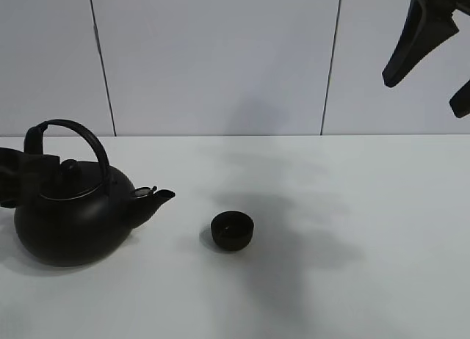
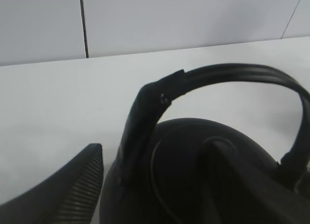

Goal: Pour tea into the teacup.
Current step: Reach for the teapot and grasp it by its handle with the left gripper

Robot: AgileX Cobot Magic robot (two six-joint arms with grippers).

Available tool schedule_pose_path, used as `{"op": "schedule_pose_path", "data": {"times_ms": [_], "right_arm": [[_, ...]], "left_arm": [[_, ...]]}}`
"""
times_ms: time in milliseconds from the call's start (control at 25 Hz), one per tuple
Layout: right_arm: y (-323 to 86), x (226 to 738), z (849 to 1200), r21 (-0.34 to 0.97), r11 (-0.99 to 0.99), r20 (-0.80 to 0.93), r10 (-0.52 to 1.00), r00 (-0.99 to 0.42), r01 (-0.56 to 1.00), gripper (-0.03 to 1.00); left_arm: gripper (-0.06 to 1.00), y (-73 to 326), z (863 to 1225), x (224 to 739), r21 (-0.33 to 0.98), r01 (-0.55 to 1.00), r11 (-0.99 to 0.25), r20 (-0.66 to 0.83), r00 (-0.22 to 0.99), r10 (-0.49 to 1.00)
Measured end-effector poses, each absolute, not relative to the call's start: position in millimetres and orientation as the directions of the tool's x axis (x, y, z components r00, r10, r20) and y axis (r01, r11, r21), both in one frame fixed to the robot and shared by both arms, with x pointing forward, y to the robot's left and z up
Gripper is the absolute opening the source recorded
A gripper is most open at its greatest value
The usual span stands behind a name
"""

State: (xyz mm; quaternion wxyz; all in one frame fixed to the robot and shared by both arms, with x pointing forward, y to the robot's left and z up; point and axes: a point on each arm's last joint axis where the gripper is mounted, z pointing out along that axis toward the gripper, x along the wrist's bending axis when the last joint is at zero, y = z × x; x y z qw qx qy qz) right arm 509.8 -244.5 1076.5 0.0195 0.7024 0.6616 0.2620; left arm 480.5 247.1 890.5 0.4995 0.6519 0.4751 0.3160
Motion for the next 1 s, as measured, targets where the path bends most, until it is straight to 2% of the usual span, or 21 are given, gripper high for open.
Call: {"op": "schedule_pose_path", "data": {"times_ms": [200, 640, 1000], "right_arm": [[-245, 510, 1077, 0.374, -0.124, 0.342, 0.940, -0.013, 0.919, 0.50], [-244, 510, 1077, 0.374, -0.125, 0.343, 0.939, -0.012, 0.919, 0.50], [-244, 510, 1077, 0.373, -0.127, 0.347, 0.938, -0.012, 0.919, 0.50]], "left_arm": [[0.46, 249, 890, 484, 0.953, 0.302, -0.029, -0.073, 0.320, 0.944], [0.46, 245, 901, 503, 0.972, 0.235, -0.010, -0.073, 0.341, 0.937], [0.46, 243, 899, 502, 0.964, 0.265, 0.003, -0.100, 0.353, 0.930]]}}
